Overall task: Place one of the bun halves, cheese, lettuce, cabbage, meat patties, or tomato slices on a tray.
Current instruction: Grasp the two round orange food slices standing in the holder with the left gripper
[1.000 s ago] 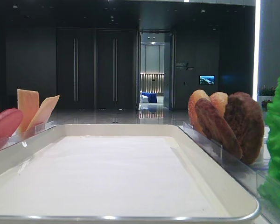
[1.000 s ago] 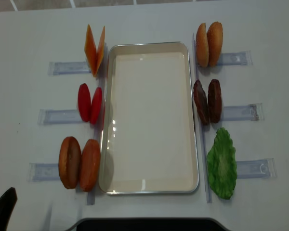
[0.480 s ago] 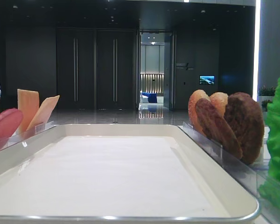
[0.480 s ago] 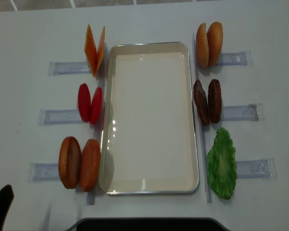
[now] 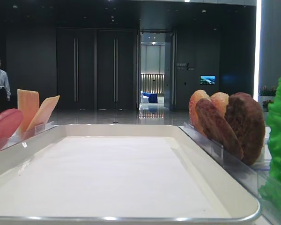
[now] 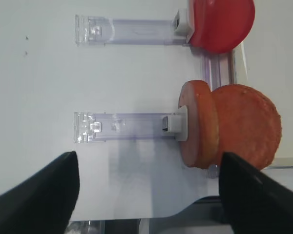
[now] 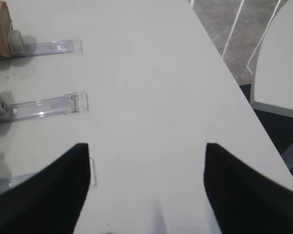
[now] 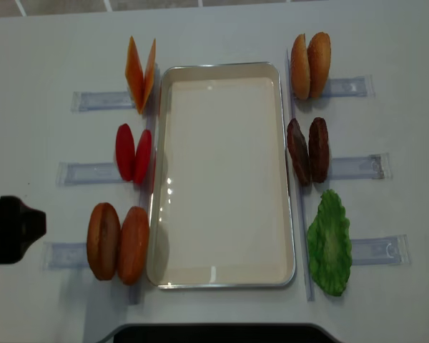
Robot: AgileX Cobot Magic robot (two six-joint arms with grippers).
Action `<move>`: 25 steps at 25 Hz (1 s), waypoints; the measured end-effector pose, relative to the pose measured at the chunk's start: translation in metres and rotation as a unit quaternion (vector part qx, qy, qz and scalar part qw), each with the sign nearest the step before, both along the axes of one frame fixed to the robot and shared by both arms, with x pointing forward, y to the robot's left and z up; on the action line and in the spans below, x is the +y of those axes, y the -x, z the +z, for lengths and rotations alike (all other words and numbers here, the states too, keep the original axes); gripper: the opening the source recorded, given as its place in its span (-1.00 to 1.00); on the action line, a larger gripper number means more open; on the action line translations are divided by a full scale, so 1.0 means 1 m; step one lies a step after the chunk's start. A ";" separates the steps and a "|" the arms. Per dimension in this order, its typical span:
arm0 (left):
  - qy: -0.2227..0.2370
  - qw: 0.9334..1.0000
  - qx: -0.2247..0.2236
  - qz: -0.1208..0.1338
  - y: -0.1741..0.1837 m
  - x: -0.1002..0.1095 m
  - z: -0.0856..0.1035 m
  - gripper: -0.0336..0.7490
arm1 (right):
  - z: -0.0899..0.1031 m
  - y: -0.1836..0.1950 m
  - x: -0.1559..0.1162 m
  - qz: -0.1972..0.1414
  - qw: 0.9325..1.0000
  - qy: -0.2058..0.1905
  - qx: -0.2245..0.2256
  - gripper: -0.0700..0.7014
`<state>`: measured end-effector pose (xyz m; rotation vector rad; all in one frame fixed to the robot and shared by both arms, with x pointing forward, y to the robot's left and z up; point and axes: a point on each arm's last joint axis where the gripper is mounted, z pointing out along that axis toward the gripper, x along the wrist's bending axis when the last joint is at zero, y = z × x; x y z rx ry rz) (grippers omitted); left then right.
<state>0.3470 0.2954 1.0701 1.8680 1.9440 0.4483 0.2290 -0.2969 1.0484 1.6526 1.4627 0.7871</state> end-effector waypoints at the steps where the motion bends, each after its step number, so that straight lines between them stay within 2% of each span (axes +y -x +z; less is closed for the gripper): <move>1: -0.001 1.000 0.024 0.000 -0.009 0.000 -0.002 0.87 | 0.000 0.000 0.000 0.000 1.000 0.000 0.000 0.40; 6: 0.034 0.996 0.087 0.008 -0.041 -0.007 -0.010 0.83 | 0.000 0.000 0.000 0.000 1.000 0.000 0.000 0.40; 10: 0.076 0.992 0.095 0.027 -0.044 -0.012 -0.011 0.68 | 0.000 0.000 0.000 0.000 1.000 0.000 0.000 0.40; 15: 0.123 0.986 0.103 0.043 -0.043 -0.022 -0.010 0.65 | 0.000 0.000 0.000 0.000 1.000 0.000 0.000 0.40; 18: 0.119 0.986 0.109 0.038 -0.040 -0.036 -0.010 0.65 | 0.000 0.000 0.000 0.000 1.000 0.000 0.000 0.40; 21: 0.092 0.988 0.116 0.033 -0.038 -0.052 -0.012 0.65 | 0.000 0.000 0.000 0.000 1.000 0.000 0.000 0.40; 25: 0.070 0.988 0.134 0.027 -0.042 -0.082 -0.024 0.66 | 0.000 0.000 0.000 0.000 1.000 0.000 0.000 0.40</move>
